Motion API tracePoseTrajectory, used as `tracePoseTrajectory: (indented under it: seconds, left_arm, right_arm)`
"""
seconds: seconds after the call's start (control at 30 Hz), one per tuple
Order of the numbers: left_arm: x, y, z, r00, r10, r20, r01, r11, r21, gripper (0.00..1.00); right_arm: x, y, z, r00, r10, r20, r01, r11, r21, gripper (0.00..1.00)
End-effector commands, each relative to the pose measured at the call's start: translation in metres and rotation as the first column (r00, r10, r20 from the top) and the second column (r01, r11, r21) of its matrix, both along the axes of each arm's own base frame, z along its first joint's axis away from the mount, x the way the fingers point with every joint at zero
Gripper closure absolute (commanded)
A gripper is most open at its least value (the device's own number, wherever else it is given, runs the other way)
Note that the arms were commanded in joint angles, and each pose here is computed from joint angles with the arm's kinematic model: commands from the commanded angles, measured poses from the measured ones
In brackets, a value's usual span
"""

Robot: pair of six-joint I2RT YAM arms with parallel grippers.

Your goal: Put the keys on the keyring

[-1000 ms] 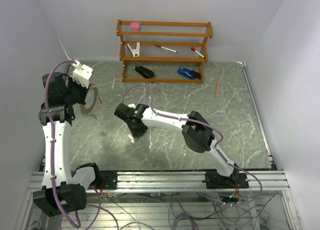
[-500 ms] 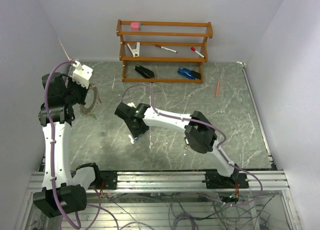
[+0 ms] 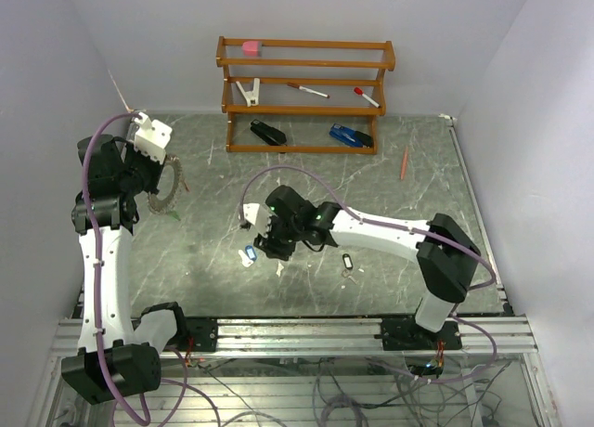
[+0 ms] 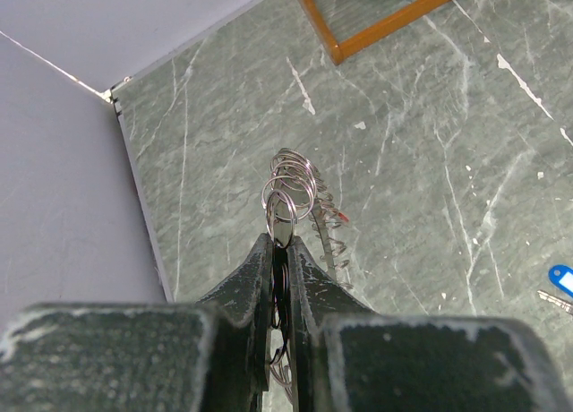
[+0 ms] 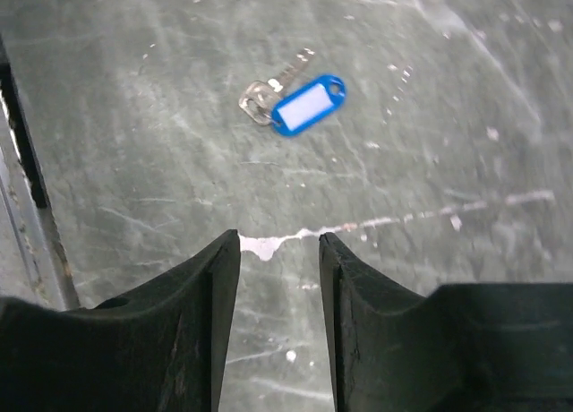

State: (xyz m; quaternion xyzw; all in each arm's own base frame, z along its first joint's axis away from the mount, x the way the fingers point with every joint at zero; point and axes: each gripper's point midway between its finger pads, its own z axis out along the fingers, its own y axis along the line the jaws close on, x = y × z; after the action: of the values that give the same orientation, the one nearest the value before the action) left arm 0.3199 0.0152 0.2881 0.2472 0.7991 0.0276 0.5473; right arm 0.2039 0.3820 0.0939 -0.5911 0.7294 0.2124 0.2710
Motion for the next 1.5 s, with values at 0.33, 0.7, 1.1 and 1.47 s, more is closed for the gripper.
tracePoseTrajectory:
  seconds: [0.33, 0.7, 1.1, 1.47]
  left_arm:
    - [0.008, 0.003, 0.016, 0.996, 0.002, 0.09, -0.002, 1.0, 0.003, 0.93]
    - [0.011, 0.001, 0.017, 0.994, -0.004, 0.112, 0.005, 1.0, -0.011, 0.93]
    - [0.011, 0.0, 0.014, 0.994, -0.003, 0.112, 0.005, 1.0, -0.014, 0.93]
    - [0.014, 0.001, 0.014, 0.993, 0.0, 0.116, 0.002, 1.0, -0.012, 0.93]
  right_arm:
    - [0.005, 0.073, -0.023, 0.844, 0.501, 0.192, -0.534, 0.817, 0.218, 0.52]
    - [-0.002, 0.063, -0.044, 0.836, 0.53, 0.143, -0.548, 0.816, 0.185, 0.58]
    - [0.004, 0.062, -0.057, 0.848, 0.509, 0.144, -0.528, 0.832, 0.168, 0.63]
    - [0.008, 0.062, -0.077, 0.859, 0.501, 0.099, -0.511, 0.845, 0.159, 0.71]
